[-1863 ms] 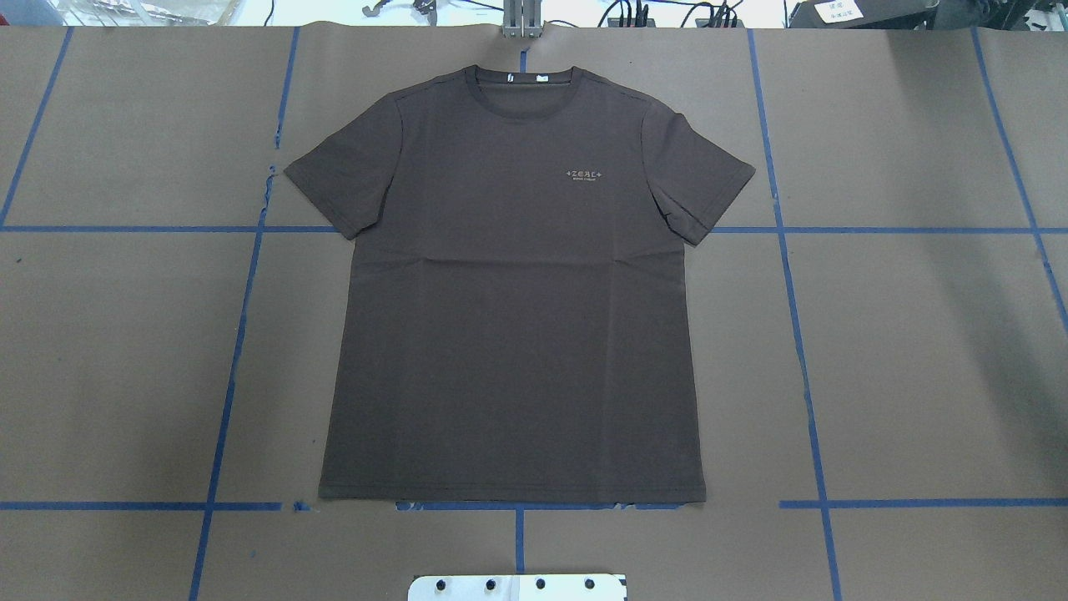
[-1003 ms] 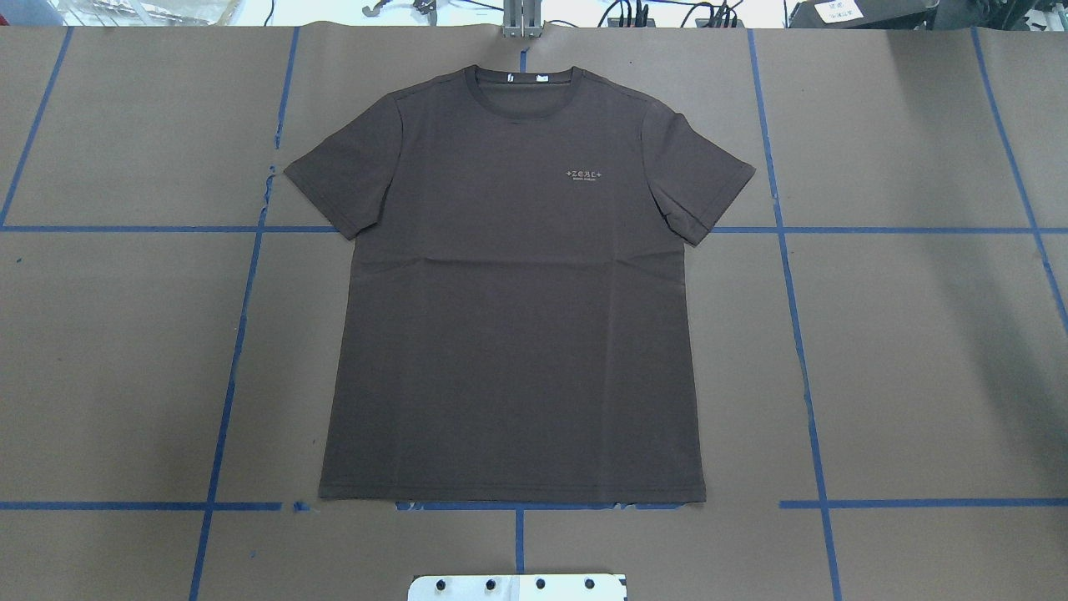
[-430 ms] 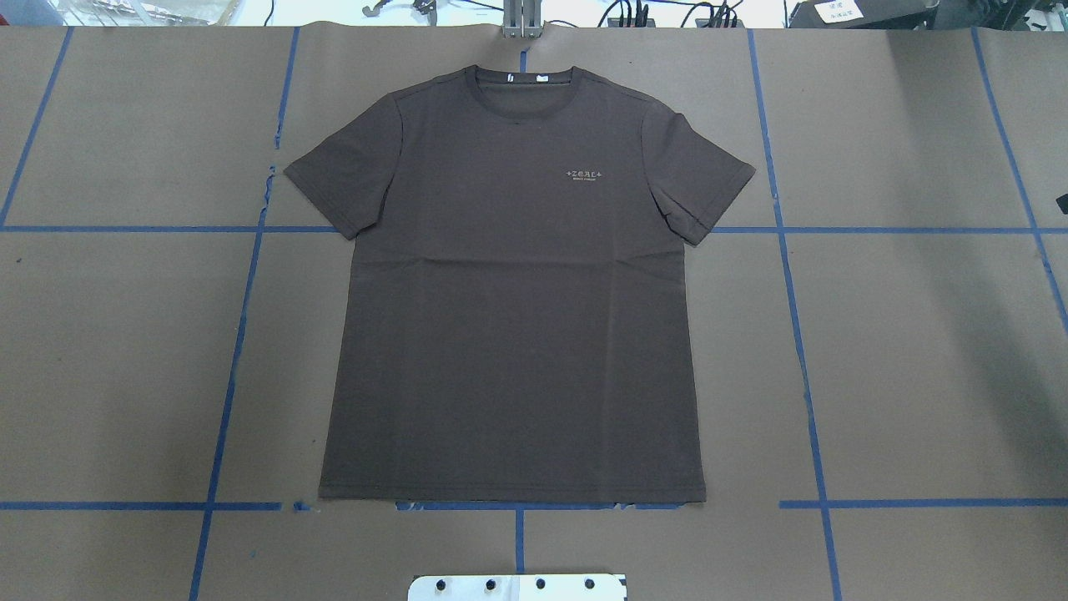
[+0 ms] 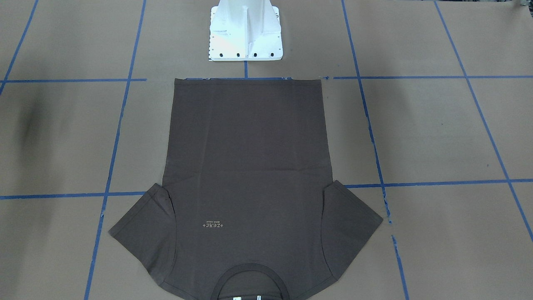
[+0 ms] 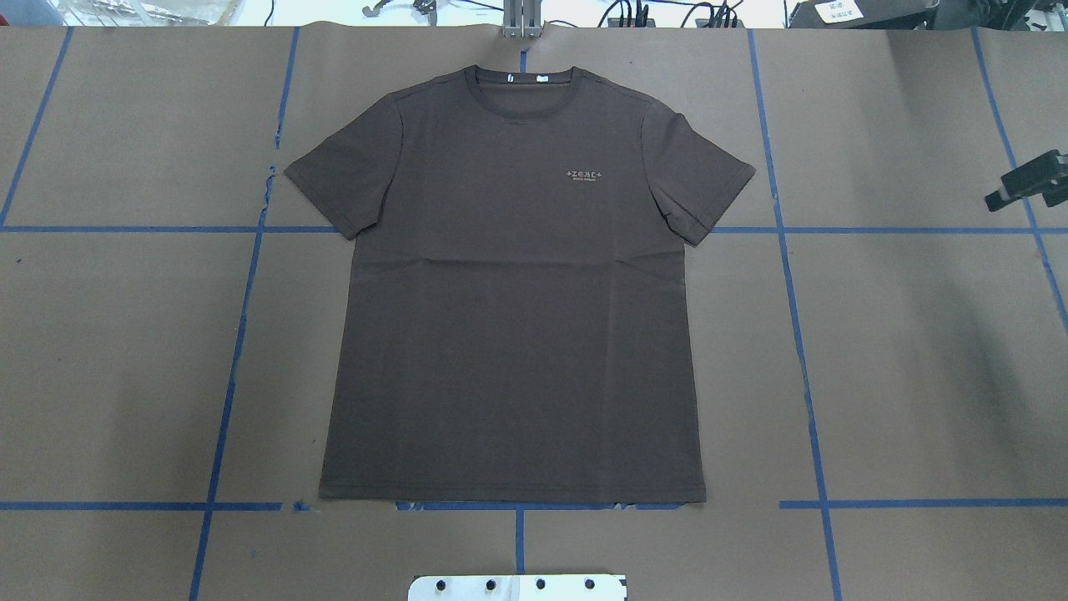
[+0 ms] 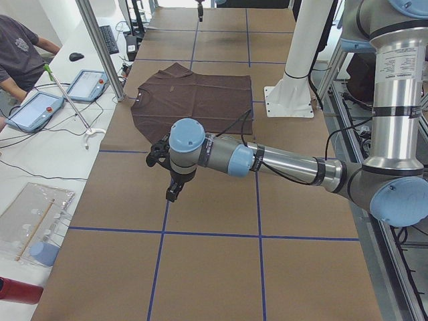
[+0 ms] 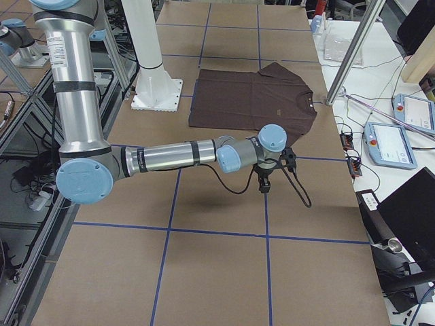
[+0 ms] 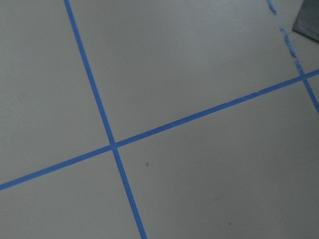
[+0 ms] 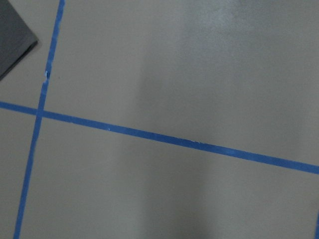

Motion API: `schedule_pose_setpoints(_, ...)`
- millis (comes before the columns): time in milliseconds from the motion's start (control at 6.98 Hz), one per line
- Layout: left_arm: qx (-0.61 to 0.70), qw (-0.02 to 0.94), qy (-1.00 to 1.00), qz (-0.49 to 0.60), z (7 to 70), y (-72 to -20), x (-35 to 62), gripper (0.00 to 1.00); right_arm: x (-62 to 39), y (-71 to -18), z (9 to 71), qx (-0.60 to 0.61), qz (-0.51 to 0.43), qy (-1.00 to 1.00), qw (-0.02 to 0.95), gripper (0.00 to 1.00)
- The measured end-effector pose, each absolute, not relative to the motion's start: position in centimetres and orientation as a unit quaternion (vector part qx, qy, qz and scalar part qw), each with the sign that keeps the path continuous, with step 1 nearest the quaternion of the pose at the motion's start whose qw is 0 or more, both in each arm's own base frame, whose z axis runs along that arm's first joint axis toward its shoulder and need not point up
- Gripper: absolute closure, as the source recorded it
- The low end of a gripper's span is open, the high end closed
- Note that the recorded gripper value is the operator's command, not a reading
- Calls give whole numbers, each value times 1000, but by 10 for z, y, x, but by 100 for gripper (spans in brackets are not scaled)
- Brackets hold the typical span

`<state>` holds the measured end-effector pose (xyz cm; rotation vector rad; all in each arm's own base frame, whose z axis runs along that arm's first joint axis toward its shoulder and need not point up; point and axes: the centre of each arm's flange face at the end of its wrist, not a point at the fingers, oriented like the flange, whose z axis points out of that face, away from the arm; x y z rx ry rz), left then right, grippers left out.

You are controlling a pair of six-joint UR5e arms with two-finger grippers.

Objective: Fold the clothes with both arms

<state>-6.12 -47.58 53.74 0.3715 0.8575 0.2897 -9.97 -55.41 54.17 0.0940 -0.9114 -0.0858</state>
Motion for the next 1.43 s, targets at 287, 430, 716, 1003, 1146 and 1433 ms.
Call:
schedule_pose_setpoints(287, 185, 880, 414, 142, 535, -475, -61, 0, -198, -607, 502, 25, 59, -434, 899, 10)
schedule_pose_setpoints(430, 186, 876, 421, 143, 534, -475, -60, 0, -250, -636, 481, 16, 120, -434, 893, 11)
schedule_pose_setpoints(716, 184, 869, 436, 144, 534, -473, -57, 0, -325, -659, 453, 18, 175, -428, 886, 15)
schedule_pose_setpoints(1003, 182, 868, 439, 143, 536, -472, -57, 0, -364, -676, 444, 9, 197, -417, 887, 20)
schedule_pose_setpoints(1146, 182, 868, 439, 143, 536, -472, -57, 0, -375, -678, 447, 9, 202, -409, 890, 26)
schedule_pose_setpoints(1433, 182, 868, 439, 144, 536, -472, -57, 0, -384, -677, 454, 9, 205, -399, 894, 33)
